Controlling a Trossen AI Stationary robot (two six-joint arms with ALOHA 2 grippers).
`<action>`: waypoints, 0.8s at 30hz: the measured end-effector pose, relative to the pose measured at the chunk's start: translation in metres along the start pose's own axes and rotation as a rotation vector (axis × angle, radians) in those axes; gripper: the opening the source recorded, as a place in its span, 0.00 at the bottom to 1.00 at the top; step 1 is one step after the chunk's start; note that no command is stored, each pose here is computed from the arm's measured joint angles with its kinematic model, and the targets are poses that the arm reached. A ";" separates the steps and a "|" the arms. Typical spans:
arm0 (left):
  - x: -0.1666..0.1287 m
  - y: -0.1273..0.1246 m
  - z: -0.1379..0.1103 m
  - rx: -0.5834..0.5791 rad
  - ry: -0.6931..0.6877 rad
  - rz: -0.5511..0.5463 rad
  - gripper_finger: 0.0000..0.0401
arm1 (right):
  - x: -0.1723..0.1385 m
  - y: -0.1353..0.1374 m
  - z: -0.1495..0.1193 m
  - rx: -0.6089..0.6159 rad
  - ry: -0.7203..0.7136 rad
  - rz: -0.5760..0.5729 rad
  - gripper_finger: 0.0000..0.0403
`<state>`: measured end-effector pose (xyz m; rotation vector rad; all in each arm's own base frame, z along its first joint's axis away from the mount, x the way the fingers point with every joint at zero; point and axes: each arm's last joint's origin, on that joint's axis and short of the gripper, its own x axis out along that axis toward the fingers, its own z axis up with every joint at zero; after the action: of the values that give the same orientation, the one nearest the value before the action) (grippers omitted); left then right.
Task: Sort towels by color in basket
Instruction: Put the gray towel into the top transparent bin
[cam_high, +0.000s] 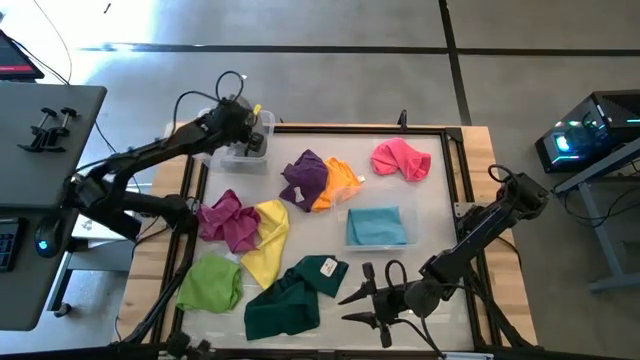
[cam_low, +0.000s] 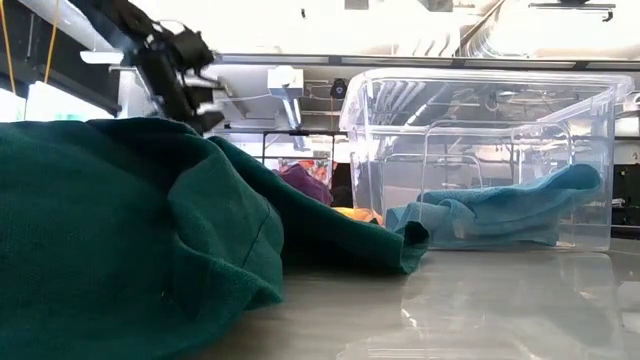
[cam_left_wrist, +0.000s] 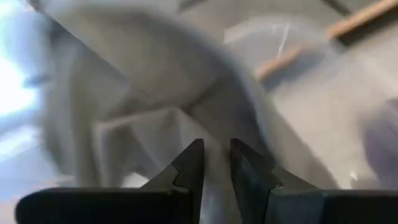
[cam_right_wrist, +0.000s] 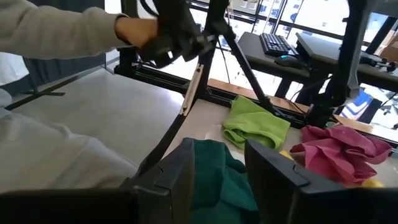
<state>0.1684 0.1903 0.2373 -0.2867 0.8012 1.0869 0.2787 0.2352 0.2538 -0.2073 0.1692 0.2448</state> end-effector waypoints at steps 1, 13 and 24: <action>0.007 0.000 -0.002 -0.005 0.033 -0.037 0.14 | 0.000 0.000 0.000 0.005 0.002 0.001 0.34; 0.000 0.006 0.003 0.020 0.098 -0.184 0.00 | 0.000 0.000 -0.002 0.036 0.020 0.001 0.34; -0.075 0.018 0.019 0.005 -0.086 -0.218 0.05 | 0.000 0.000 -0.004 0.027 0.038 0.001 0.34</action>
<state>0.1446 0.1593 0.3061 -0.3134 0.6789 0.8864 0.2779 0.2346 0.2499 -0.1854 0.2104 0.2399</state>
